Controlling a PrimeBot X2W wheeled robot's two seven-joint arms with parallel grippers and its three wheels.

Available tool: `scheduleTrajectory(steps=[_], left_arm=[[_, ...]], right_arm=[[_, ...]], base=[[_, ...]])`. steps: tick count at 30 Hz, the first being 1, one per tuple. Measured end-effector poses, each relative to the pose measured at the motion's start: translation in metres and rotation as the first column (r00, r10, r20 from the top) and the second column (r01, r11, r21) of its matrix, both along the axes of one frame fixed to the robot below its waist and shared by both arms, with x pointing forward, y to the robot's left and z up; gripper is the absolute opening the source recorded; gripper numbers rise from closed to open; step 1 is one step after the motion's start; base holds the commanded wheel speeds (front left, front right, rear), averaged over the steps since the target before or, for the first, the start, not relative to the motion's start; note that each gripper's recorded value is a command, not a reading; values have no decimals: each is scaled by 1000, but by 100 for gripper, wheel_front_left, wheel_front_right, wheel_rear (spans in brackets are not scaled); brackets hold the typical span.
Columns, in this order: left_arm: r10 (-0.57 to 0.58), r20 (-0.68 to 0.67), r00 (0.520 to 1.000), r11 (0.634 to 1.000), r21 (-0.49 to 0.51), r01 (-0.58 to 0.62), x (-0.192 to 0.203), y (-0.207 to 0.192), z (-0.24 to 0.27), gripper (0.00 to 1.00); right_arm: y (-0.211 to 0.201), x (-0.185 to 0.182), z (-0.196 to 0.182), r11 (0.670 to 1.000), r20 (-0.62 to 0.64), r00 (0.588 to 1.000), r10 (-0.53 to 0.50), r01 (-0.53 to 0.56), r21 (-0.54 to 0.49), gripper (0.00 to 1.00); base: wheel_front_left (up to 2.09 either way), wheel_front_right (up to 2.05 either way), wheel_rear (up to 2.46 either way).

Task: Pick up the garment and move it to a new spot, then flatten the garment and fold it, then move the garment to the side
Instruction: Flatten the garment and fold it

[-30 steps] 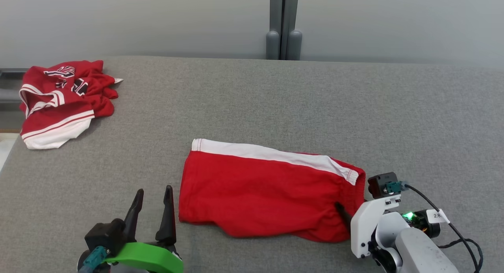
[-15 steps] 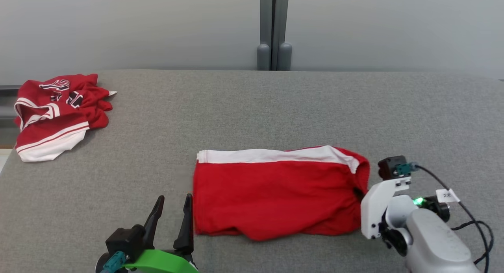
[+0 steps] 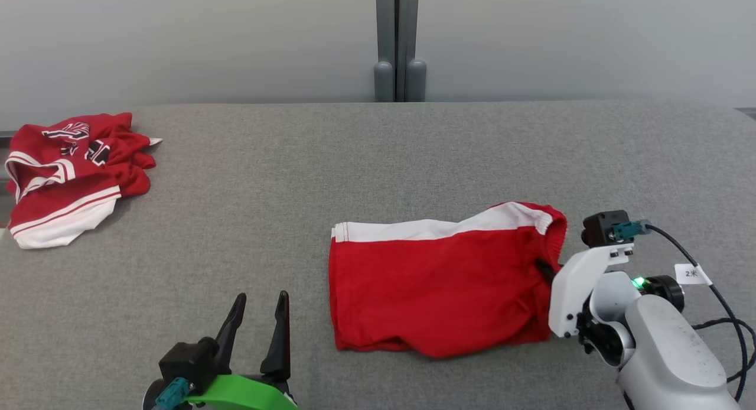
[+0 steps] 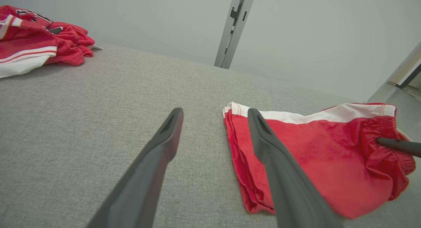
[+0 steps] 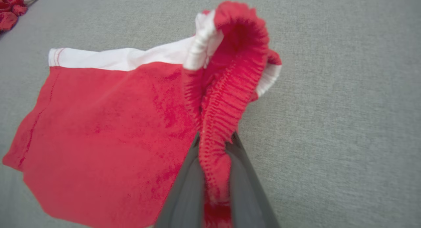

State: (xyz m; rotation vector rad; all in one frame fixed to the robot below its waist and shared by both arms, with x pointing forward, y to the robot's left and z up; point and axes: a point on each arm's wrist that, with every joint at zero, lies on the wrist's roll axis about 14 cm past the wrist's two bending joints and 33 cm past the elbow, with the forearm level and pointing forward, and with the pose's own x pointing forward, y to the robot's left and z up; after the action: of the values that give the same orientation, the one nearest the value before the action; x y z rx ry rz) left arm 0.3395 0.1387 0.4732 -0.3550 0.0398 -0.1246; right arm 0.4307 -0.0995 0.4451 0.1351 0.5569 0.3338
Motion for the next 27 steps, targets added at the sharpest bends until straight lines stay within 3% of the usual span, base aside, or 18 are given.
scheduleTrajectory(steps=[7, 15, 20, 24, 25, 27], left_arm=[[18, 7, 1000, 1000, 5, -18, -1, 7, 2, 100], [53, 28, 998, 999, 8, -53, 0, 18, 8, 100], [90, 36, 995, 996, 6, -90, -3, 29, 11, 100], [123, 26, 992, 992, 6, -123, -8, 38, 8, 100], [131, 23, 991, 991, 6, -132, -10, 40, 7, 100], [145, 18, 989, 989, 4, -145, -12, 44, 6, 100]], right_arm=[[66, -5, 35, 981, 61, 988, 139, -146, 129, 0], [129, -15, 55, 924, 86, 954, 287, -299, 236, 0], [168, -25, 53, 875, 77, 925, 371, -376, 306, 0], [183, -28, 38, 863, 39, 915, 401, -391, 321, 0], [186, -27, 33, 864, 29, 914, 404, -392, 315, 7], [190, -27, 25, 866, 11, 912, 411, -394, 309, 44]], base=[[0, 0, 0], [0, 0, 0], [0, 0, 0], [0, 0, 0], [0, 0, 0], [0, 0, 0]])
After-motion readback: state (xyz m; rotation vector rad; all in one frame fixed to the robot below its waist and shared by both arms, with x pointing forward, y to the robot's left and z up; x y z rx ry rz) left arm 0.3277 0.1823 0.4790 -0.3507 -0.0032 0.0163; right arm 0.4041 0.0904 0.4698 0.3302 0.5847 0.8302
